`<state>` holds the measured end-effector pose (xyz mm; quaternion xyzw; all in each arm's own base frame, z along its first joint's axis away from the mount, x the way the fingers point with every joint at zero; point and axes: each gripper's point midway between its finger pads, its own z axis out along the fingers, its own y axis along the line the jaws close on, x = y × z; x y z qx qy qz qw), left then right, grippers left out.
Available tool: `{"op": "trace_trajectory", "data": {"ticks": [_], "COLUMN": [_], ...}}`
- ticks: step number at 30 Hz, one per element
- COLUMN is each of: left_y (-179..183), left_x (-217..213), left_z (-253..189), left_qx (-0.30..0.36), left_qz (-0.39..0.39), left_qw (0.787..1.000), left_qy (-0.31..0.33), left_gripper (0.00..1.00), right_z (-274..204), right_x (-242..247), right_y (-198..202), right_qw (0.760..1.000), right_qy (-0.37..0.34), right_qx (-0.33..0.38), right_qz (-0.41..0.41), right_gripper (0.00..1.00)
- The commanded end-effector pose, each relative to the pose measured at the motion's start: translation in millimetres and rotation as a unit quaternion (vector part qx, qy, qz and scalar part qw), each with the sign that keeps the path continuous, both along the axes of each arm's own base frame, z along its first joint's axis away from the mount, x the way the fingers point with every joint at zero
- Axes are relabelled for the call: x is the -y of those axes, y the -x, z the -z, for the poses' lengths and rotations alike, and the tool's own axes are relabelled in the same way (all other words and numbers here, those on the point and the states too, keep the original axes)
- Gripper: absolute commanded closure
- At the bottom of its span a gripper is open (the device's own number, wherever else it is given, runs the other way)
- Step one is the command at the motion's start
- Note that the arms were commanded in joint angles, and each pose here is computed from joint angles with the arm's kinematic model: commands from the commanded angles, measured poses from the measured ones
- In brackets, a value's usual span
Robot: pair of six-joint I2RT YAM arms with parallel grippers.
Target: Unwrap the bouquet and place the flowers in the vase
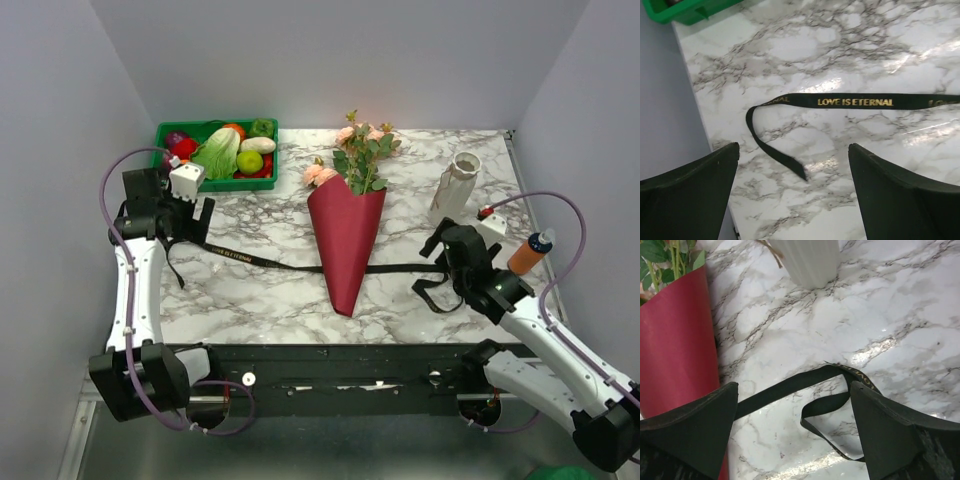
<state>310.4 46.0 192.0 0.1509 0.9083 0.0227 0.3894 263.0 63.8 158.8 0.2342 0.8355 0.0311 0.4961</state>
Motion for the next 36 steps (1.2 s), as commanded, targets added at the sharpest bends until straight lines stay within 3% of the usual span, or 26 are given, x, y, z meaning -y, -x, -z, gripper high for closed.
{"op": "trace_trajectory", "data": {"ticks": [1,7,11,13,14,20,27,30,36], "left_y": [1.1,-9.2,-45.7,-63.2,-72.0,-102.9,-138.3,-146.4,-127.7], "left_x": [64.3,170.9,215.1,233.8,240.4,280.0,317.0,324.7,333.2], "left_z": [-33.0,-33.6,-0.6,-5.5,15.2,43.7,44.7,52.1,72.1], "left_qx": [0.020,0.005,-0.052,-0.053,-0.081,-0.116,-0.098,-0.113,-0.144], "left_qz": [0.110,0.273,0.303,0.317,0.316,0.343,0.368,0.369,0.386], "left_qw": [0.991,0.951,0.934,0.925,0.921,0.900,0.890,0.887,0.879], "left_qy": [0.078,0.149,0.185,0.203,0.212,0.243,0.249,0.255,0.240], "left_gripper": [0.01,0.01,0.01,0.01,0.01,0.01,0.03,0.05,0.11], "right_z": [-27.5,-73.6,-100.7,-109.1,-114.0,-125.3,-117.4,-115.4,-117.6], "right_x": [20.7,16.7,4.1,1.9,-2.4,-5.6,-14.7,-17.3,-20.1], "right_y": [2.7,3.1,9.2,11.6,12.6,15.5,9.0,6.0,2.9], "right_qw": [0.999,0.997,0.987,0.982,0.978,0.971,0.971,0.972,0.971], "right_qy": [0.037,0.026,-0.004,0.001,0.002,0.016,0.020,0.020,0.018], "right_qx": [0.027,0.076,0.144,0.170,0.183,0.199,0.186,0.183,0.183], "right_qz": [0.025,-0.005,-0.063,-0.085,-0.104,-0.130,-0.146,-0.147,-0.150], "right_gripper": [0.00,0.00,0.01,0.01,0.02,0.03,0.04,0.04,0.04]}}
